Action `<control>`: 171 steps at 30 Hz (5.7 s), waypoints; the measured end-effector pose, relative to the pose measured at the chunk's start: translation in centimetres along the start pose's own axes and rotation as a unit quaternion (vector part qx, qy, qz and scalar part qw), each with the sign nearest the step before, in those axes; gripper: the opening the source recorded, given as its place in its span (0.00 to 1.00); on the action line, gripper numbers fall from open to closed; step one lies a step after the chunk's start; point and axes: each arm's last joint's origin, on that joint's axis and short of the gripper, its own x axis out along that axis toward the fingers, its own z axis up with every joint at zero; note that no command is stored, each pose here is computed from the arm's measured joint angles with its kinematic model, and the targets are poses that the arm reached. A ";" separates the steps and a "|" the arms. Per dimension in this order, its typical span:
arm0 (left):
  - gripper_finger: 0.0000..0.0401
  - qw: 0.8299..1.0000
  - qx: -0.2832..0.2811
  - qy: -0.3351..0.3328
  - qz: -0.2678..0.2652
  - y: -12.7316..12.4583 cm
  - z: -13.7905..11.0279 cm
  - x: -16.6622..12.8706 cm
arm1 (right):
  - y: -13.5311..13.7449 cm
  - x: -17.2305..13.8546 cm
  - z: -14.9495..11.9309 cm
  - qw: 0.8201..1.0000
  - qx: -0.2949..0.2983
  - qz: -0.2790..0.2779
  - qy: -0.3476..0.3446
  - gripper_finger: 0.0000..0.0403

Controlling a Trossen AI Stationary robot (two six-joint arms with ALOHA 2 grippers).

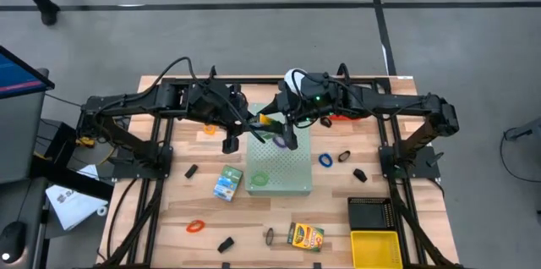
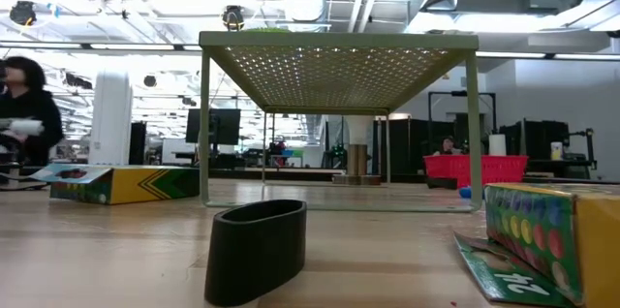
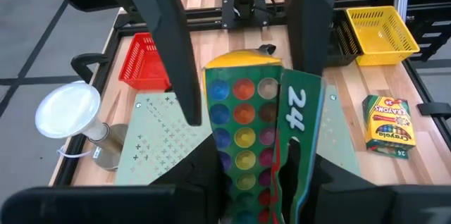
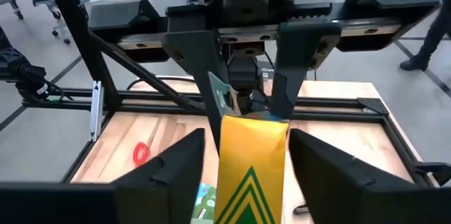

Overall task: Pick & Place Office Desk Supplies
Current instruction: Put the top left yellow crayon box into the red bin

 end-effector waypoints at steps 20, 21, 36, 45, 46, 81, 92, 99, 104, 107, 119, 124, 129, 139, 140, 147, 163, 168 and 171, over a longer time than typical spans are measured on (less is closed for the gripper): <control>0.32 0.997 -0.014 0.018 0.069 0.6 -0.3 -0.3 | 0.0 0.1 0.0 1.000 0.009 -0.007 0.000 0.28; 0.34 0.997 -0.015 0.026 0.073 0.7 -0.5 -0.4 | 0.0 0.1 -0.1 1.000 0.010 -0.008 0.001 0.26; 0.50 0.985 -0.014 0.097 0.143 1.5 -2.6 -4.1 | 0.5 -5.2 0.9 0.999 0.020 -0.016 0.024 0.22; 0.49 0.981 -0.087 0.037 0.168 1.8 -2.7 -7.5 | -0.4 -12.4 0.1 0.967 0.070 -0.226 0.097 0.22; 0.49 0.981 -0.089 0.042 0.167 1.8 -2.9 -7.6 | -0.6 -13.0 0.0 0.960 0.079 -0.248 0.103 0.22; 0.49 0.961 -0.212 -0.074 0.162 0.3 -5.0 -4.0 | -1.1 -14.3 -21.6 0.741 0.250 -0.609 -0.131 0.21; 0.49 0.956 -0.226 -0.100 0.155 0.2 -4.5 -4.1 | -3.6 -11.4 -24.8 0.681 0.222 -0.693 -0.084 0.21; 0.49 0.953 -0.246 -0.105 0.141 0.1 -4.5 -4.1 | -4.7 -10.9 -25.8 0.628 0.287 -0.708 -0.147 0.21; 0.49 0.954 -0.248 -0.109 0.131 -0.3 -4.4 -4.1 | -5.4 -11.4 -25.8 0.577 0.349 -0.703 -0.226 0.21; 0.49 0.954 -0.248 -0.113 0.125 -0.5 -4.3 -4.1 | -5.9 -11.9 -25.7 0.546 0.405 -0.680 -0.275 0.21; 0.49 0.952 -0.249 -0.135 0.117 -1.2 -3.8 -4.3 | -6.8 -14.0 -26.5 0.458 0.582 -0.604 -0.295 0.21; 0.49 0.952 -0.247 -0.147 0.109 -1.5 -3.5 -4.4 | -5.9 -15.2 -27.9 0.399 0.624 -0.621 -0.257 0.21; 0.49 0.951 -0.246 -0.150 0.116 -1.6 -3.5 -4.4 | -5.6 -15.4 -27.6 0.356 0.644 -0.601 -0.312 0.21; 0.49 0.951 -0.244 -0.150 0.116 -1.6 -3.5 -4.4 | -7.2 -15.2 -28.0 0.311 0.662 -0.590 -0.342 0.21; 0.49 0.951 -0.244 -0.150 0.116 -1.6 -3.5 -4.4 | -7.4 -15.1 -28.1 0.308 0.665 -0.589 -0.341 0.21; 0.49 0.950 -0.247 -0.150 0.116 -1.6 -3.5 -4.5 | -8.0 -14.9 -28.5 0.303 0.666 -0.597 -0.330 0.23; 0.49 0.950 -0.246 -0.150 0.116 -1.6 -3.5 -4.5 | -8.8 -15.0 -27.9 0.321 0.653 -0.587 -0.356 0.54; 0.49 0.950 -0.246 -0.150 0.116 -1.6 -3.5 -4.5 | -9.0 -14.8 -27.5 0.320 0.658 -0.568 -0.376 0.58; 0.49 0.950 -0.246 -0.150 0.116 -1.6 -3.5 -4.5 | -9.2 -14.7 -27.2 0.320 0.660 -0.556 -0.390 0.58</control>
